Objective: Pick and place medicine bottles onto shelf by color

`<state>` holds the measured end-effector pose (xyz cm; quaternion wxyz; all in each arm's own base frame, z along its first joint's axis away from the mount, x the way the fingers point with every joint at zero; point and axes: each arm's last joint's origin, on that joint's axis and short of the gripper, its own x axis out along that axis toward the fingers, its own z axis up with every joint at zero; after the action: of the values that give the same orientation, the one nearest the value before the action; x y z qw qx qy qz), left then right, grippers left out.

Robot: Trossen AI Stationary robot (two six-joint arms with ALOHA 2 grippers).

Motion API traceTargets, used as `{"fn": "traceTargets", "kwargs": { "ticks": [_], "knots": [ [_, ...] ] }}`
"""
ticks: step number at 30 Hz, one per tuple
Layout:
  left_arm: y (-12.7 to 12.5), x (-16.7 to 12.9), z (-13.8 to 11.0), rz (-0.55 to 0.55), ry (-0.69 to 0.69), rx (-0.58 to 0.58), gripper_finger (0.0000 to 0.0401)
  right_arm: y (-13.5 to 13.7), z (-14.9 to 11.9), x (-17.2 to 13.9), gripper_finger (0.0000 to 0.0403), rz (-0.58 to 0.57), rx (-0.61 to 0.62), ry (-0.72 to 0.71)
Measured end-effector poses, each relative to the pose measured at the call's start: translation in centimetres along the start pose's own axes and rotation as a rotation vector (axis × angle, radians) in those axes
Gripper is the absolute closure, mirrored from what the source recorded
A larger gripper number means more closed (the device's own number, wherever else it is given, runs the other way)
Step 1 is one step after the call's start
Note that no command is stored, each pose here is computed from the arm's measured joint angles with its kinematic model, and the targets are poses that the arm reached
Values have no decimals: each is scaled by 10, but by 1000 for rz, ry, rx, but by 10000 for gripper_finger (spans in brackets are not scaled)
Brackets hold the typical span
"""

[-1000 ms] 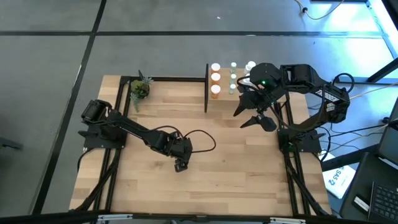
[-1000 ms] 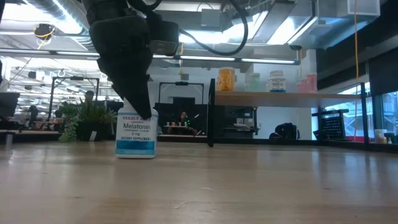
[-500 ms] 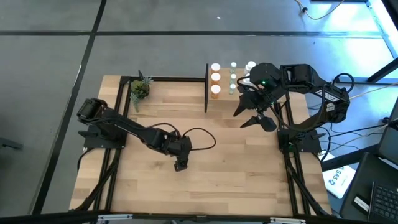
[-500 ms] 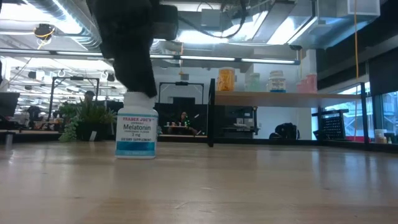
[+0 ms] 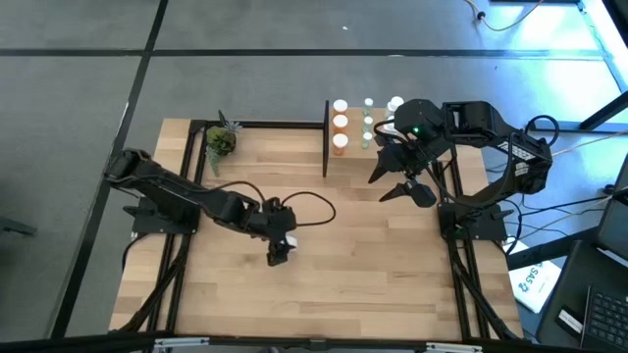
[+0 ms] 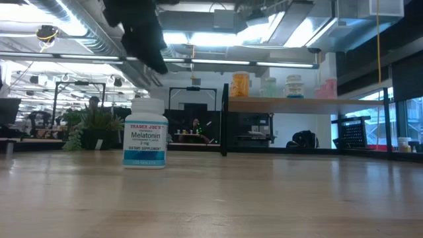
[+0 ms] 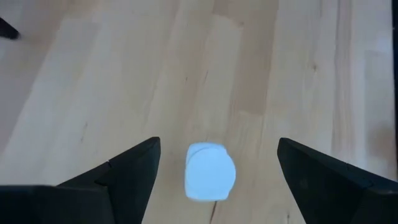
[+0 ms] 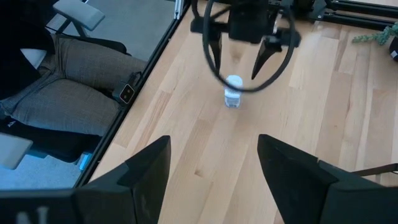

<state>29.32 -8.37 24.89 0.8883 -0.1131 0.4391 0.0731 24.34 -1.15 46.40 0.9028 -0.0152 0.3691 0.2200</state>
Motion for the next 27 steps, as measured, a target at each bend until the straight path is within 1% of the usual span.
{"fn": "traceTargets", "kwargs": {
  "ticks": [3,8,12,15,21,24,27],
  "knots": [
    [3,-15,2,-5,-35,18,83,0,0,0,159,0,0,0],
    [9,-37,-1,2,-40,42,83,0,0,0,159,0,0,0],
    [10,-55,-10,82,-48,72,83,0,0,0,159,0,0,0],
    [8,-70,-19,118,-65,68,83,0,0,0,159,-1,0,0],
    [-3,-100,-33,108,-153,109,83,-3,3,0,159,-84,-18,-12],
    [-6,-108,-36,101,-189,113,83,-4,4,0,159,-110,-5,-20],
    [-8,-112,-41,101,-191,109,83,-4,5,0,159,-115,-2,-24]
  ]
}}
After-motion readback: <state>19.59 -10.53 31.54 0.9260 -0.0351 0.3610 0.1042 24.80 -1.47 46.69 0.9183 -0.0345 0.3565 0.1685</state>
